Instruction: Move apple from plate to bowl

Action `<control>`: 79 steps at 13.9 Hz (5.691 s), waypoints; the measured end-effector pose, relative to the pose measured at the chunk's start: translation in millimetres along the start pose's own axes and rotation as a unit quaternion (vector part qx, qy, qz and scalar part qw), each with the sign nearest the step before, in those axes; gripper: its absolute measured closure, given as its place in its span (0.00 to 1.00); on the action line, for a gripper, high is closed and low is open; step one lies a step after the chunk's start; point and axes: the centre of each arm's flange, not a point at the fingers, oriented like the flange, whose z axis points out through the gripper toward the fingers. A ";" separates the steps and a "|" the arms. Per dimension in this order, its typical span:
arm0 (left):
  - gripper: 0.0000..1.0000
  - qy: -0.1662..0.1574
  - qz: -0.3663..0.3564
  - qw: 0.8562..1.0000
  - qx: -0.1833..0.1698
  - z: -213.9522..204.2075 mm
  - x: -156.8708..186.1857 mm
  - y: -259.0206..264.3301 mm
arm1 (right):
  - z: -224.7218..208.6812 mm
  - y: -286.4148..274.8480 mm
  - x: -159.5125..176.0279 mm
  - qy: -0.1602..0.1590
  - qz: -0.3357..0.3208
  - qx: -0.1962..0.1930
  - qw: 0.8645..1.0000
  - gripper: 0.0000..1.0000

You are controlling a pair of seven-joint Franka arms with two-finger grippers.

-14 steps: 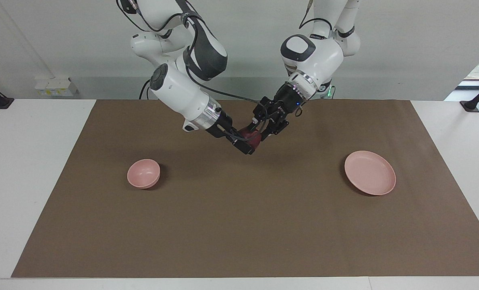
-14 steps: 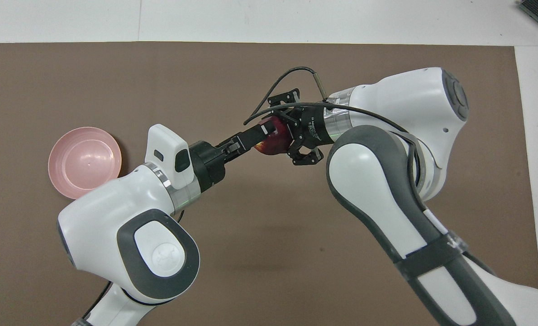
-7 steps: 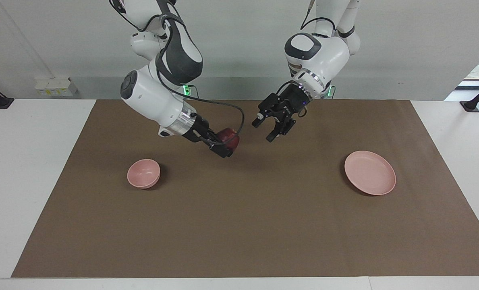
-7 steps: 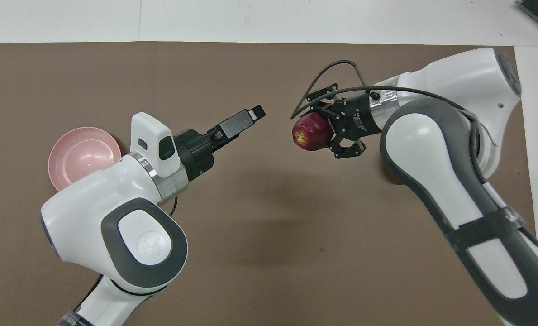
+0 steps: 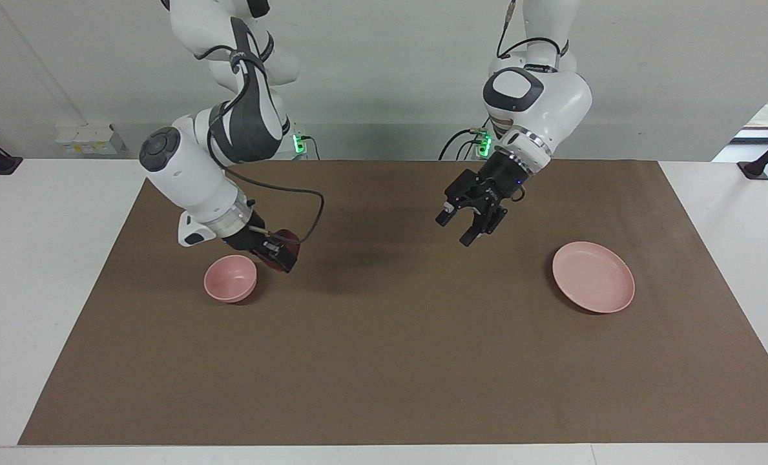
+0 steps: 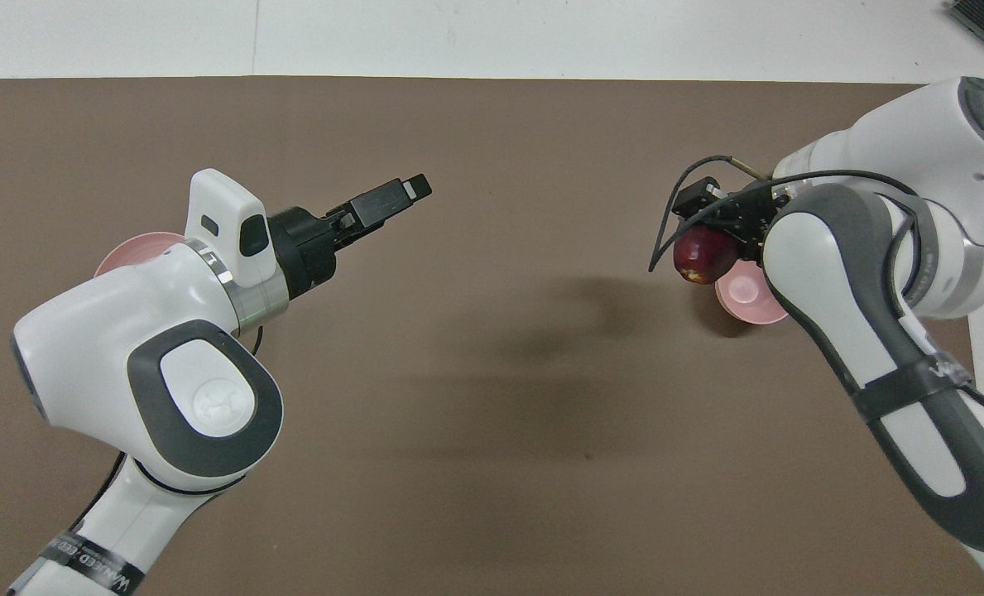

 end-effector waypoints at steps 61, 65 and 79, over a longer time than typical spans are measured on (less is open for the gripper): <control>0.00 -0.264 0.197 0.856 0.399 -244.2 133.4 -5.7 | -162.5 13.7 -82.5 0.060 -0.136 -0.092 0.985 0.00; 0.00 -0.267 0.191 0.856 0.400 -246.8 133.7 -8.9 | -216.0 6.9 -104.0 0.092 -0.146 -0.086 0.981 0.00; 0.00 -0.266 0.189 0.856 0.401 -248.4 134.8 -10.5 | -273.9 58.2 -120.7 0.056 -0.170 -0.113 0.977 0.00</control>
